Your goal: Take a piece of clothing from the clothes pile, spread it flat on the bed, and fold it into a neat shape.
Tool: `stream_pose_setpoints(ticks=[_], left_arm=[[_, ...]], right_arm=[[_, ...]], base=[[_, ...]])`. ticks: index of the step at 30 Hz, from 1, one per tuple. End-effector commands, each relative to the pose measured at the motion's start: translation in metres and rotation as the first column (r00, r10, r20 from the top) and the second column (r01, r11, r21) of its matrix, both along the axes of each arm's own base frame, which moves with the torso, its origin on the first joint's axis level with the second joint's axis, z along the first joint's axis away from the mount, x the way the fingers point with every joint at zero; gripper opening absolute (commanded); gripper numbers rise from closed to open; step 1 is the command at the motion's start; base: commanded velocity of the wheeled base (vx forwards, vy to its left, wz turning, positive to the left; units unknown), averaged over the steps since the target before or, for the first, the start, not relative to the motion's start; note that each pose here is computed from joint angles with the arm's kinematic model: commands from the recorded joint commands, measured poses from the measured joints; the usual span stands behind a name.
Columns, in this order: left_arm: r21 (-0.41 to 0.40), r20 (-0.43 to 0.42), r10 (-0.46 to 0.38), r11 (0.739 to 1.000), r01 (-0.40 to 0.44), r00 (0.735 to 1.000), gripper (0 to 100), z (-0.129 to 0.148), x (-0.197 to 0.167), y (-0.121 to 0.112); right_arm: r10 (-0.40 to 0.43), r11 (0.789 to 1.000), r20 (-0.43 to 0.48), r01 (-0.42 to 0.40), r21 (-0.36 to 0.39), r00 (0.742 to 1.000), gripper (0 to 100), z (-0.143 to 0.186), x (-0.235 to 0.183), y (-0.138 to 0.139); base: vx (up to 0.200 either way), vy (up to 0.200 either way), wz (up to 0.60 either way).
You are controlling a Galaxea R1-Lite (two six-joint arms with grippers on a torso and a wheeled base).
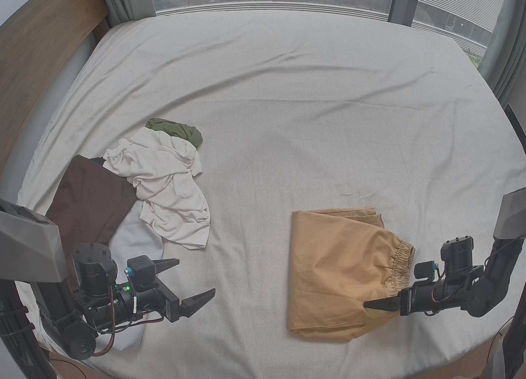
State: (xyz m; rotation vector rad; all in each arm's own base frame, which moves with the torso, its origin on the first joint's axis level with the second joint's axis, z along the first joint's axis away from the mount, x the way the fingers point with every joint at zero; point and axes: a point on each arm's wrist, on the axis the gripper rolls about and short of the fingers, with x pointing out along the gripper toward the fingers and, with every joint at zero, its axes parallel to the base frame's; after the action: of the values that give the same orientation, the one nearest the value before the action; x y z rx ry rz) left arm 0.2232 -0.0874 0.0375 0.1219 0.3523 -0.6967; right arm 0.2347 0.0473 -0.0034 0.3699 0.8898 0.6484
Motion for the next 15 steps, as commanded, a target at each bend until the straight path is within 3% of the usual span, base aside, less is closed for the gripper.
stream_pose_setpoints(ticks=[1,7,8,15], left_arm=[[-0.001,0.001,0.000,1.000,0.000,1.000,100,0.0002,-0.0005,0.0001],[0.000,0.000,-0.001,1.000,0.001,1.000,100,0.0000,-0.0010,-0.0001],[0.000,0.000,-0.001,1.000,0.001,1.000,100,0.0000,-0.0010,-0.0001],[0.000,0.000,-0.001,1.000,0.001,1.000,100,0.0000,-0.0010,-0.0001]], right_arm=[[0.008,1.000,-0.008,-0.008,0.000,1.000,100,-0.0018,-0.0011,0.0018],[0.007,1.000,-0.019,-0.007,-0.003,1.000,100,-0.0047,-0.0011,0.0018],[0.008,1.000,-0.018,-0.008,-0.004,1.000,0,-0.0047,-0.0011,0.0018],[0.012,1.000,-0.016,-0.012,-0.002,1.000,0,-0.0040,-0.0016,0.0025]], base=[[0.000,0.000,0.00],[0.000,0.000,0.00],[0.000,0.000,0.00],[0.000,0.000,0.00]])
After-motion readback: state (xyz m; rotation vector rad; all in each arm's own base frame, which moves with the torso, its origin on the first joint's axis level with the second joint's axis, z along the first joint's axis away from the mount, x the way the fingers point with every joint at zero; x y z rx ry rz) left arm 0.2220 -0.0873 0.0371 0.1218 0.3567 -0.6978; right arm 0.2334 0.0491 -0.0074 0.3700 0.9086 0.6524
